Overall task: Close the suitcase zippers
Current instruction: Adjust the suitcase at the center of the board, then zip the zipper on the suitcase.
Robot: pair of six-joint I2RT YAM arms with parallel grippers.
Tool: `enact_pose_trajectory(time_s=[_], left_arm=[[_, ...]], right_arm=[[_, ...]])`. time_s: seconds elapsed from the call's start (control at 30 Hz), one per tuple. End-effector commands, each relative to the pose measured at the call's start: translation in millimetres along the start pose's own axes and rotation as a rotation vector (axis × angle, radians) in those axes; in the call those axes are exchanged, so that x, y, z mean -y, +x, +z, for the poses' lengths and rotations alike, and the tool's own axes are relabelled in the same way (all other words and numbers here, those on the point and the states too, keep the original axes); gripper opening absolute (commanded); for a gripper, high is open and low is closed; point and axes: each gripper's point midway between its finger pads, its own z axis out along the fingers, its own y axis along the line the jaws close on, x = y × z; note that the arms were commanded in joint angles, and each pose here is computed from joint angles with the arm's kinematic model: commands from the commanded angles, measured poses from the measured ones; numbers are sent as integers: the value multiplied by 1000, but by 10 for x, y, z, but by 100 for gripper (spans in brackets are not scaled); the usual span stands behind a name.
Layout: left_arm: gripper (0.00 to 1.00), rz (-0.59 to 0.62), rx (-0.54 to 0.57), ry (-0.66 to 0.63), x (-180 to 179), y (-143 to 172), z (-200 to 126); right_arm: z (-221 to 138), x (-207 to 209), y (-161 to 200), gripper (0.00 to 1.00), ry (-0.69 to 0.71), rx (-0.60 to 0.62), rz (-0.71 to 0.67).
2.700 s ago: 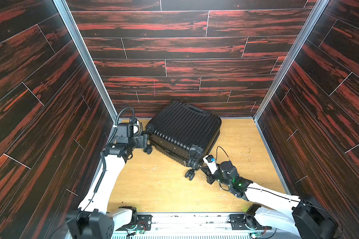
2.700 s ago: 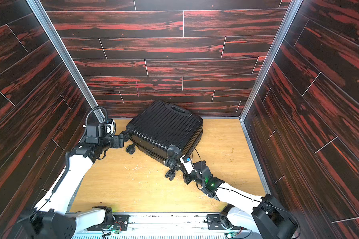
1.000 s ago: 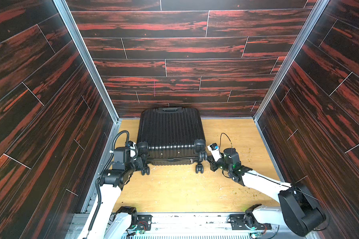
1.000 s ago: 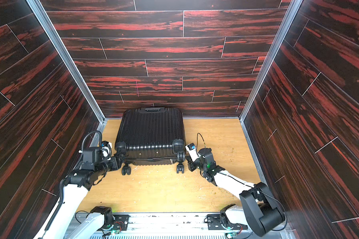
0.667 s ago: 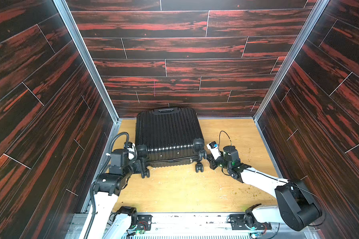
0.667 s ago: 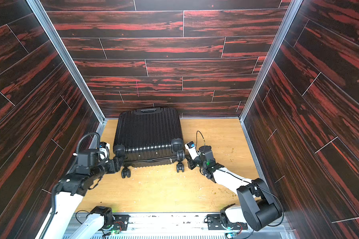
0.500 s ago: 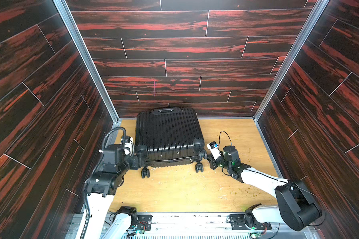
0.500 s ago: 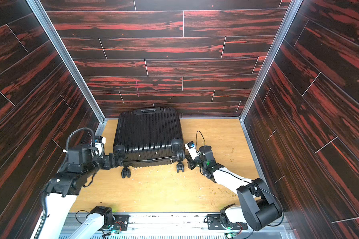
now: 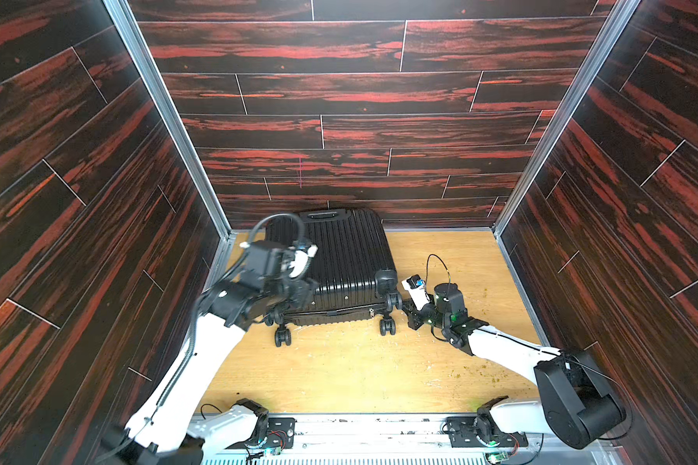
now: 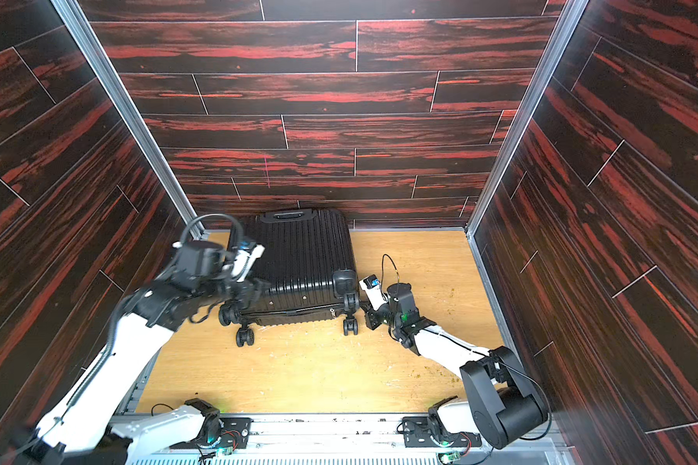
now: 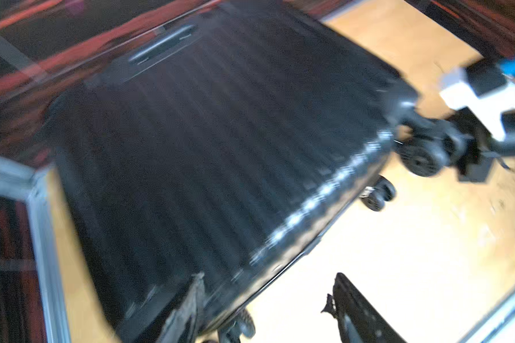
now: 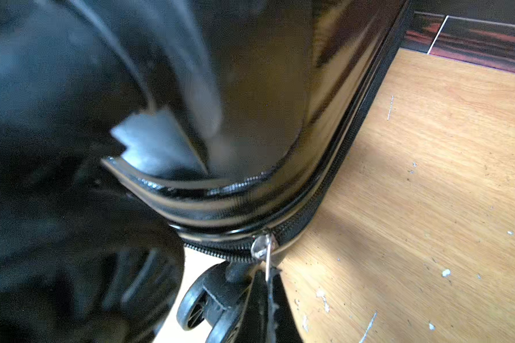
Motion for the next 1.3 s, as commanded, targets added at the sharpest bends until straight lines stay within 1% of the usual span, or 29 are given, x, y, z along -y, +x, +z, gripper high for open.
enact_pose_trajectory(time_s=[0.0, 0.1, 0.3, 0.47, 0.63, 0.8, 0.97, 1.03, 1.1, 1.27], left_arm=[[70, 173, -38, 20, 191, -102, 115], [70, 265, -58, 38, 324, -217, 294], [72, 429, -112, 115, 609, -310, 660], [73, 508, -147, 180, 782, -290, 898], [74, 542, -167, 203, 824, -254, 1088], [74, 550, -169, 174, 795, -273, 1256], [74, 563, -189, 101, 693, -290, 1432], [74, 561, -190, 75, 655, -316, 1433], [74, 553, -207, 39, 609, -291, 1555], [73, 521, -182, -33, 523, -346, 1652]], right_arm=[[43, 6, -71, 0, -16, 10, 1], [46, 1, -66, 0, -20, 9, 5], [57, -6, -62, 0, -27, 8, 8], [51, -16, -67, 0, -32, 9, 8], [49, -27, -45, 0, -40, 4, 15], [37, -45, -37, 0, -49, 5, 18], [11, -74, -38, 0, -60, 8, 25], [-6, -87, -39, 0, -65, 10, 31], [-26, -109, -37, 0, -73, 15, 40], [-69, -193, -10, 0, -112, 22, 73]])
